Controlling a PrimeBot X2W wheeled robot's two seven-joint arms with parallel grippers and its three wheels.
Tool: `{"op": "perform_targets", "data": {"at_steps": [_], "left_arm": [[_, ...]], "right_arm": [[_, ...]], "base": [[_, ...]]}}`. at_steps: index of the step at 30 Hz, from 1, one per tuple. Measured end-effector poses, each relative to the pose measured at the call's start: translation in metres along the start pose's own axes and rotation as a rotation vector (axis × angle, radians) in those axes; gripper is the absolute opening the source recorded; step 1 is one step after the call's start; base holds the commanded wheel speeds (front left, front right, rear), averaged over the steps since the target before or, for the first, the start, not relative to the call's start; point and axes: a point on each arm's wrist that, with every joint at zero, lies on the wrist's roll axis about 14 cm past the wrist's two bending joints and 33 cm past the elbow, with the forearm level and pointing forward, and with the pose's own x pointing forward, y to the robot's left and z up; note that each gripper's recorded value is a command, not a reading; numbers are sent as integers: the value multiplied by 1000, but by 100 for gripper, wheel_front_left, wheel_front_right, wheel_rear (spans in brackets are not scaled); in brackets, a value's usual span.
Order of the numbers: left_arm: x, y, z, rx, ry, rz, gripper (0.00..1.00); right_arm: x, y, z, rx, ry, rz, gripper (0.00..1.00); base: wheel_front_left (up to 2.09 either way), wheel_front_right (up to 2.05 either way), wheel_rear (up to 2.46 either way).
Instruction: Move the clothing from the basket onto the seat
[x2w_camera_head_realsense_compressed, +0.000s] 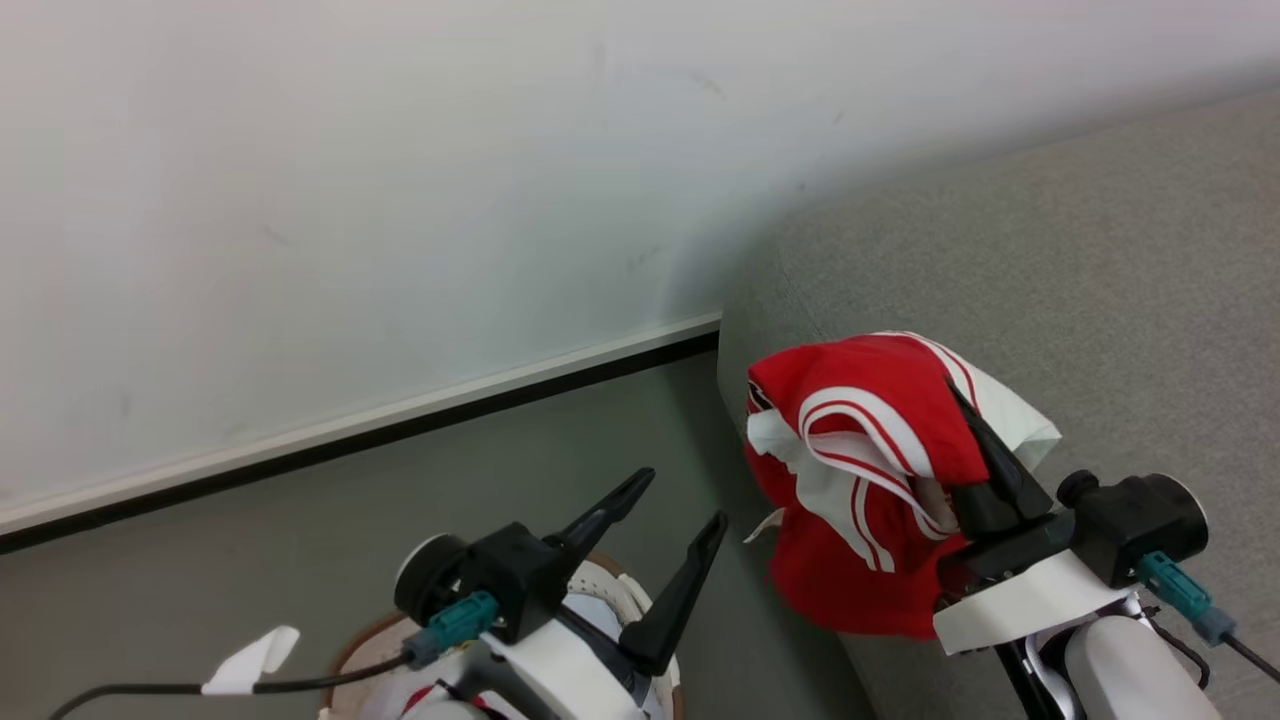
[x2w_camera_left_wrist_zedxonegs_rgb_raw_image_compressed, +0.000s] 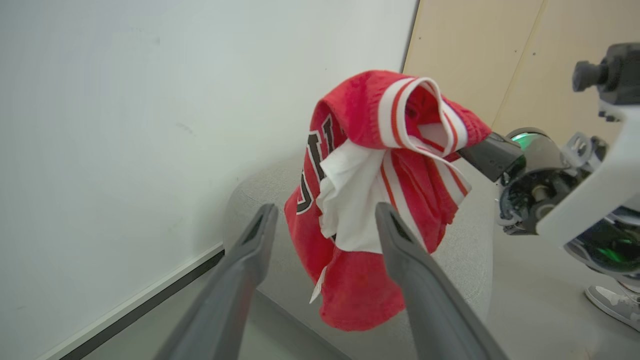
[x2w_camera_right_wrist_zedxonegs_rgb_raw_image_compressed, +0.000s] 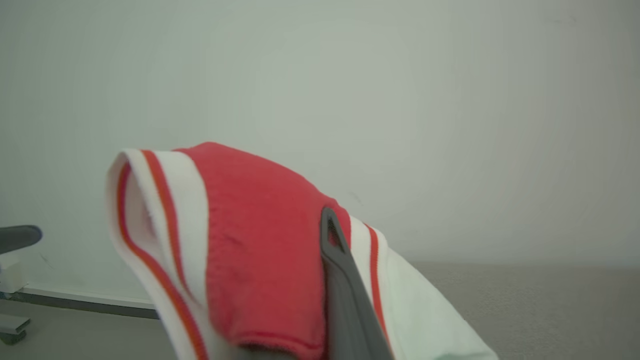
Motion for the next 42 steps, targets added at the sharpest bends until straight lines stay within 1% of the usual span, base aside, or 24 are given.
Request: {"op": "perform_targets", "data": {"at_steps": [4, 7, 10, 13, 16, 19, 21, 25, 27, 29, 31, 35, 36, 38, 39, 41, 42], "left_arm": [[8, 5, -3, -4, -8, -27, 100], [15, 15, -3, 2, -26, -40, 100], [22, 32, -3, 27, -51, -47, 100], [28, 49, -6, 44, -70, -55, 100], [34, 66, -10, 39, -92, -54, 100], [36, 84, -17, 35, -102, -39, 100], [35, 96, -24, 29, -102, -24, 100], [29, 115, -37, 21, -91, 10, 100], [24, 121, -44, 11, -82, 29, 100], [20, 128, -51, -9, -74, 47, 100], [16, 136, -56, -28, -74, 77, 100], [6, 150, -71, -52, -48, 125, 100], [3, 152, -75, -56, -39, 134, 100], [-2, 156, -81, -61, -25, 153, 100], [-4, 158, -83, -60, -19, 160, 100], [-7, 160, -84, -63, -11, 176, 100], [-8, 160, -82, -60, -12, 180, 100]], "right_arm": [[5, -18, -8, 2, 28, -58, 0], [19, -39, -9, -10, 29, -115, 0], [44, -67, 4, -43, -11, -182, 0], [75, -95, 15, -53, -45, -256, 0], [105, -127, 25, -75, -69, -337, 0], [133, -159, 38, -131, -87, -411, 0], [149, -180, 46, -168, -95, -463, 0], [171, -210, 48, -213, -87, -557, 0], [176, -223, 36, -238, -47, -602, 0], [175, -234, 11, -255, 18, -645, 0], [171, -242, -15, -248, 63, -689, 0], [162, -239, -80, -219, 171, -726, 0], [156, -237, -98, -222, 213, -729, 11], [140, -235, -132, -220, 299, -741, 68], [131, -236, -143, -220, 330, -751, 100], [117, -235, -157, -225, 384, -758, 100], [113, -234, -158, -221, 389, -761, 100]], "base": [[0, 0, 0], [0, 0, 0], [0, 0, 0], [0, 0, 0], [0, 0, 0], [0, 0, 0], [0, 0, 0], [0, 0, 0], [0, 0, 0], [0, 0, 0], [0, 0, 0], [0, 0, 0], [0, 0, 0], [0, 0, 0], [0, 0, 0], [0, 0, 0], [0, 0, 0]]}}
